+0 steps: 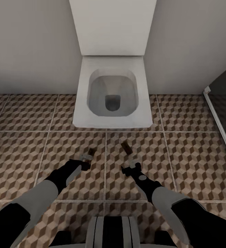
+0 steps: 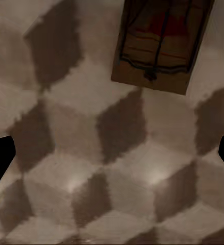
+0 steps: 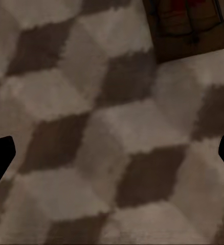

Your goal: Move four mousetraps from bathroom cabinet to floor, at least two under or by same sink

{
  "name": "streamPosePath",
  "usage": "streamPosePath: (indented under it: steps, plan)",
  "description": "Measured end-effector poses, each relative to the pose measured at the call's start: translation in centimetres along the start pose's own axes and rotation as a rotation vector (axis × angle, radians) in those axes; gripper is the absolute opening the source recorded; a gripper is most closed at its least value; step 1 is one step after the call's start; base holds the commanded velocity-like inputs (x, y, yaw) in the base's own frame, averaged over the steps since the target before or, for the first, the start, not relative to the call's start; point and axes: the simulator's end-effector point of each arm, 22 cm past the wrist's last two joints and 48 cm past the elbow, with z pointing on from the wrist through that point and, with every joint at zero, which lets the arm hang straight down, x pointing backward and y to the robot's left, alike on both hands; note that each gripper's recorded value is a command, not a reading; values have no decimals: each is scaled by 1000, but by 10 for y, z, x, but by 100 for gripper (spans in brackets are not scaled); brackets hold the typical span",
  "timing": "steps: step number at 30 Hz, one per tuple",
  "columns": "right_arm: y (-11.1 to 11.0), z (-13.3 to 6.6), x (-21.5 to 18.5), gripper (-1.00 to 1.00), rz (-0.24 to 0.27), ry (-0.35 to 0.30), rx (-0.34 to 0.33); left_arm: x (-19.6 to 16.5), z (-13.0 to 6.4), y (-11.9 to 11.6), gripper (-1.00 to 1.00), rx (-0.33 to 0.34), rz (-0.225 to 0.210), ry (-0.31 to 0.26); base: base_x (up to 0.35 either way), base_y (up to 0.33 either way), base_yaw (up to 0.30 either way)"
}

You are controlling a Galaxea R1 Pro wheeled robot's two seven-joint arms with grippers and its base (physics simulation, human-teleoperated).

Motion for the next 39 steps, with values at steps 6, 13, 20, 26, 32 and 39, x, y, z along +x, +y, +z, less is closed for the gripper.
streamPosePath:
  steps: [6,13,20,26,32,39]
  plan:
    - [0,0,0,100,0,0,0,0,0,1,100,-1,0,1,-331,0,0]
    - [0,0,0,100,0,0,0,1,0,1,100,-1,0,2,-333,0,0]
    - [0,0,0,100,0,0,0,2,1,1,100,-2,0,3,-333,0,0]
    - [0,0,0,100,0,0,0,2,1,1,100,-3,0,4,-333,0,0]
    - [-1,0,-1,100,0,-3,1,2,1,1,100,-2,0,5,-333,0,0]
    - [-1,0,-3,100,0,-15,2,2,1,1,100,-2,0,5,-229,0,0]
